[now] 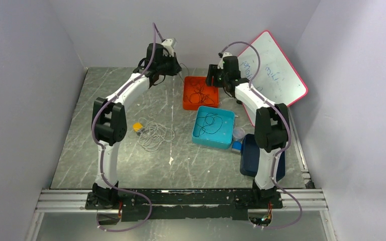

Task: Untangle the cables

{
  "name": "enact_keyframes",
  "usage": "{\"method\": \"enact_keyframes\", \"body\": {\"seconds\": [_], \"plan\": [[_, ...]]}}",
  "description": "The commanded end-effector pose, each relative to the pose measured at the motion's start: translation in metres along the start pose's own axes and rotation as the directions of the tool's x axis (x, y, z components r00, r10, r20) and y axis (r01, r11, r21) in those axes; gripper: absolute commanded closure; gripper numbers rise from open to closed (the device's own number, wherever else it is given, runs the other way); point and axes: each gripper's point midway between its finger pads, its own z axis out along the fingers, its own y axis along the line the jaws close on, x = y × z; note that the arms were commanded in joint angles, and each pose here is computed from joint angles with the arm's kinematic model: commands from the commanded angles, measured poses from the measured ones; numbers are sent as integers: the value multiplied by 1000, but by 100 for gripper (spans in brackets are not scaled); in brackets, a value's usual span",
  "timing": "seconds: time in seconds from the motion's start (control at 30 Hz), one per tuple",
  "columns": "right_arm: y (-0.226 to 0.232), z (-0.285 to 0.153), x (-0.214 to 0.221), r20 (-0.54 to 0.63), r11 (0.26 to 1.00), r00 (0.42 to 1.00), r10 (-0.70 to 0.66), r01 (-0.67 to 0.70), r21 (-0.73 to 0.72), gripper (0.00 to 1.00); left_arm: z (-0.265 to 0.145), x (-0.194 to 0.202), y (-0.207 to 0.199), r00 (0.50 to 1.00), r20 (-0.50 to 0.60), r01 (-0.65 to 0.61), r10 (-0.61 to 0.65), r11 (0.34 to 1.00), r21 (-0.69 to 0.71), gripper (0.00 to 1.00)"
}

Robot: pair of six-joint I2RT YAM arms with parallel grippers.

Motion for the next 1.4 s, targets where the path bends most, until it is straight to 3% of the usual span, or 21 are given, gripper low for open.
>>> {"method": "enact_keyframes", "body": {"seconds": [0.0, 0.43, 0.63, 0.83, 1.03, 1.1, 1.37], "plan": [[0, -25, 5, 16, 1000, 1000, 22, -22, -3, 38, 19, 4, -6, 1000, -27, -10, 10, 1000, 6, 93], [-13, -104, 47, 32, 995, 994, 101, -101, 18, 39, 76, 39, -27, 997, -79, -16, 20, 998, 55, 91], [-21, -118, 58, 30, 994, 994, 101, -103, 45, 39, 84, 60, -32, 993, -116, -8, 17, 996, 83, 78], [-22, -120, 61, 27, 993, 994, 108, -109, 39, 39, 70, 44, -33, 995, -88, -38, 43, 997, 60, 56], [-20, -117, 63, 18, 994, 994, 110, -110, 25, 39, 46, 17, -34, 997, -48, -66, 67, 998, 17, 48], [-17, -114, 61, 15, 995, 995, 103, -103, 10, 39, 32, 2, -37, 997, -19, -74, 75, 997, 10, 34], [-6, -93, 49, -8, 995, 997, 73, -73, -65, 42, -20, -15, -37, 997, 18, -70, 71, 997, -17, 27]]}}
